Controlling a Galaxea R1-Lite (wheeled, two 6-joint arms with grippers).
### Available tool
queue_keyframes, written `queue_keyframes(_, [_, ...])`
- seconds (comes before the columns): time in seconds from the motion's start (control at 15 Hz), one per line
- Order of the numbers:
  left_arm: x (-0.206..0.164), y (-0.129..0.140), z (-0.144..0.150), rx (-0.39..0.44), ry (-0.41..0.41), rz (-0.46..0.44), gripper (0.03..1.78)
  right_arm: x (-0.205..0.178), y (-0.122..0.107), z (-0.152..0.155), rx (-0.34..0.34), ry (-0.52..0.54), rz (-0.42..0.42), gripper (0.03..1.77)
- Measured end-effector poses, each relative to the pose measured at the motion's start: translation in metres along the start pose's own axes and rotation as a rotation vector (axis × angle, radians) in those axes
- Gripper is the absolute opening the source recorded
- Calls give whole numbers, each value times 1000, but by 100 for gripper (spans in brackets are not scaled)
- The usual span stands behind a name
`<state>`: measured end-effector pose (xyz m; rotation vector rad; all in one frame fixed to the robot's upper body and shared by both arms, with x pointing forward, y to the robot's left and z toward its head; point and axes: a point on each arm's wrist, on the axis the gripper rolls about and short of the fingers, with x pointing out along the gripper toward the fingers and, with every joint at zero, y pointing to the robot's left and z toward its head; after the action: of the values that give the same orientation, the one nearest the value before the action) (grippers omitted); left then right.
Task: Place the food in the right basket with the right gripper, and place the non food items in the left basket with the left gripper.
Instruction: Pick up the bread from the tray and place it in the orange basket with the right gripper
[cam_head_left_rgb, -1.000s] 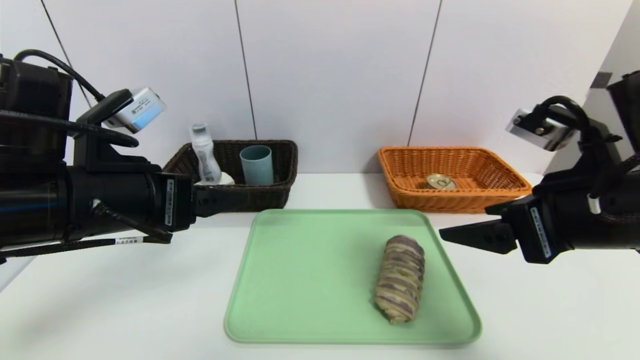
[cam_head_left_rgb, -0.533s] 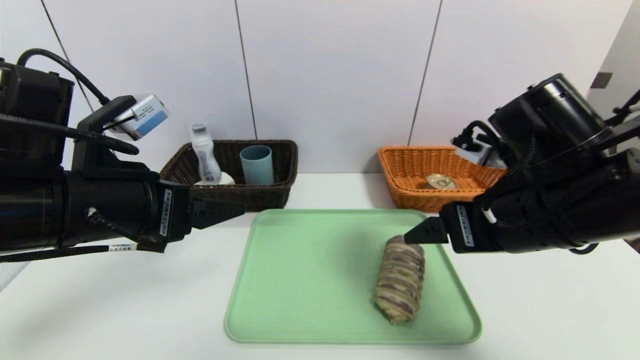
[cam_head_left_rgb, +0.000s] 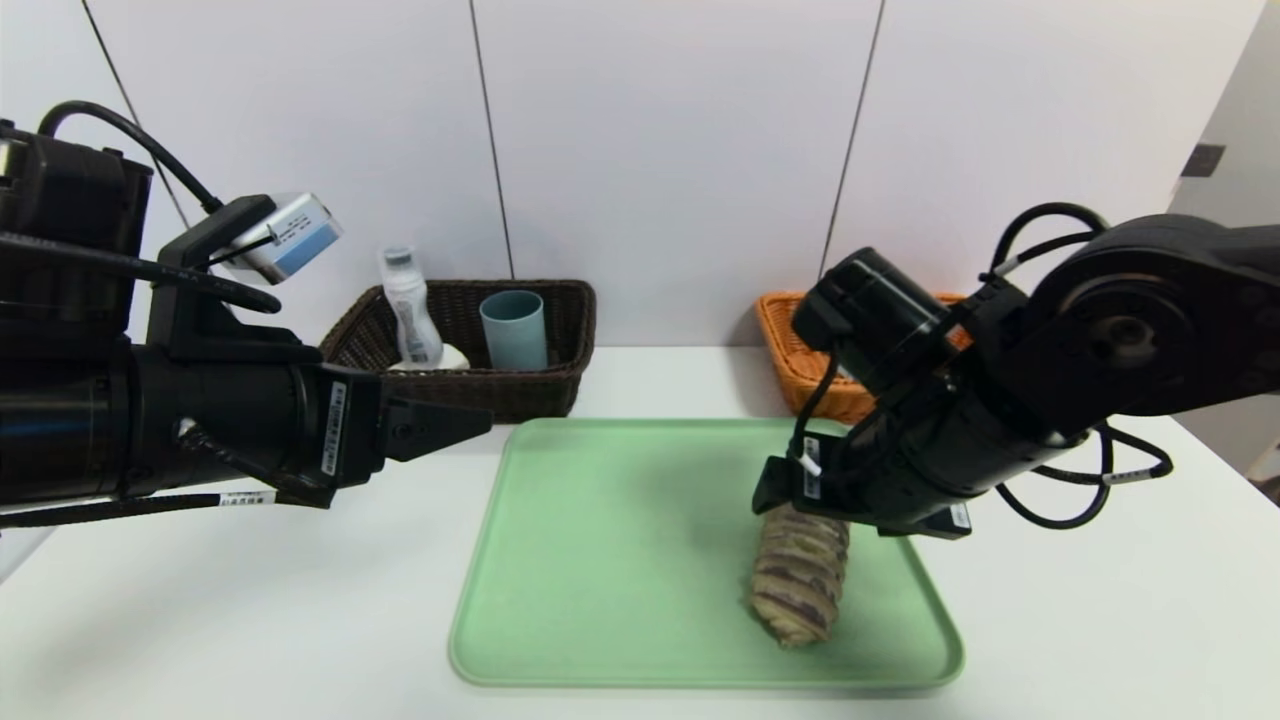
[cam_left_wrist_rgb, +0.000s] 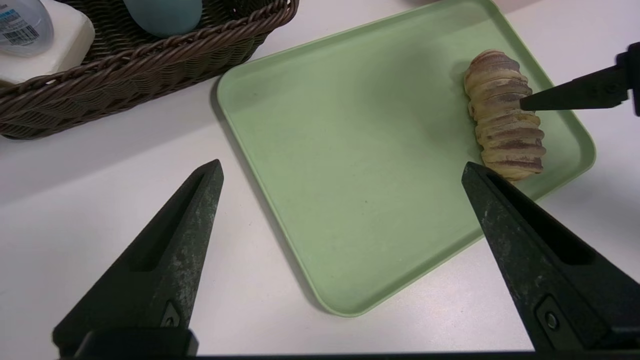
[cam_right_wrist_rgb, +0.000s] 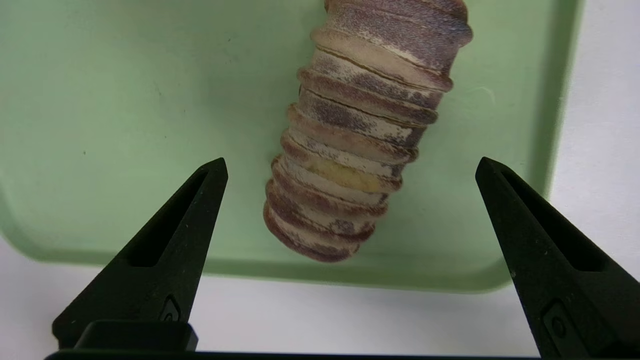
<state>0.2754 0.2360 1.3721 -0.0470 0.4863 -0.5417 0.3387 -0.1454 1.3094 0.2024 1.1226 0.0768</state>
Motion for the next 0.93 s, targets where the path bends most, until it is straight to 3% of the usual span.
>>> queue_keyframes(0.2, [0, 0, 0, -1, -1, 0, 169, 23, 8, 4, 41, 38, -36, 171])
queue_keyframes(0.8, [0, 0, 0, -2, -1, 1, 169, 53, 11, 4, 36, 102, -77, 171])
queue_keyframes(0.93, [0, 0, 0, -2, -2, 1, 169, 56, 12, 3, 32, 110, -82, 137])
